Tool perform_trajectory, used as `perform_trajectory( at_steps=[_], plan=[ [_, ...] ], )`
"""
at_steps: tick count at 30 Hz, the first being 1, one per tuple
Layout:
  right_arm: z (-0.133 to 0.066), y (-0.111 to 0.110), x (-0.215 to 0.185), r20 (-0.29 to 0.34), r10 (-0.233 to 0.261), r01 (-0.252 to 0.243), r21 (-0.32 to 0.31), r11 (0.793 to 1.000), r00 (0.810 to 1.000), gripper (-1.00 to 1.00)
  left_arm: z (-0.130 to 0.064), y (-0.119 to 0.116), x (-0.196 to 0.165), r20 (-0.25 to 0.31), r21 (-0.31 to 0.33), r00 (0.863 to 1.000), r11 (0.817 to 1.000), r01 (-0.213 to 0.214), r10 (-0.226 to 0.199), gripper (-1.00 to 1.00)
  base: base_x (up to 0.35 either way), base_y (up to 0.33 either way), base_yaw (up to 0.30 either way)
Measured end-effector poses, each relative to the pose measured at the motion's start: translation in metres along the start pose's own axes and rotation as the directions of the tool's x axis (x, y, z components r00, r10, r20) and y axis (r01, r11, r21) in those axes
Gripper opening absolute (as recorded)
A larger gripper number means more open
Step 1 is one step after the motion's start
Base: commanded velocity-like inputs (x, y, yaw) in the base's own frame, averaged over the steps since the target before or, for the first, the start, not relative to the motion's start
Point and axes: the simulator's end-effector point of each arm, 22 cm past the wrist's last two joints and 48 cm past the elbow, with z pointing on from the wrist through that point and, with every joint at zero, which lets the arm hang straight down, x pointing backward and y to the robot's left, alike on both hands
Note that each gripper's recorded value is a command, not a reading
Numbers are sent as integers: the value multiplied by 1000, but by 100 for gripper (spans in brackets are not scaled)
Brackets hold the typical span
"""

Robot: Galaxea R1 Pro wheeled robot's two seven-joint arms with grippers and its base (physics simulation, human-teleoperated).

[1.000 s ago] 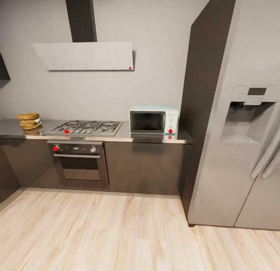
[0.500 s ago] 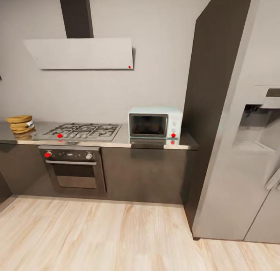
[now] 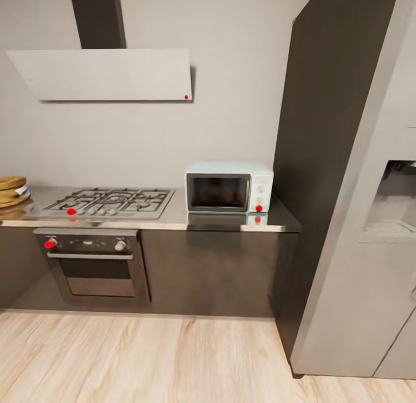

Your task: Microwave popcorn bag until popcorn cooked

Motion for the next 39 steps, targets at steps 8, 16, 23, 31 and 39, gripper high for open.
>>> perform_trajectory(
  at_steps=[8, 16, 23, 31, 39],
  plan=[
    [0, 0, 0, 0, -1, 1, 0, 1000, 1000, 100, 0, 0, 1, -1, 0, 1000, 1000, 3, -3, 100, 321, 107, 0],
    [0, 0, 0, 1, -3, 3, 0, 1000, 1000, 100, 0, 0, 1, -1, 0, 1000, 1000, 3, -3, 100, 321, 12, 0],
    [0, 0, 0, 2, -3, 3, 0, 1000, 1000, 100, 0, -1, 1, -2, 1, 1000, 1000, 2, -2, 100, 308, 0, 0],
    [0, 1, 0, 1, -2, 2, -1, 1000, 1000, 100, 0, 0, 0, 0, 0, 1000, 1000, 1, -1, 100, 105, 0, -123],
    [0, 1, 0, 1, -2, 2, -1, 1000, 1000, 100, 0, -1, -1, 1, 1, 1000, 1000, 2, -2, 100, 1, 0, -217]
  ],
)
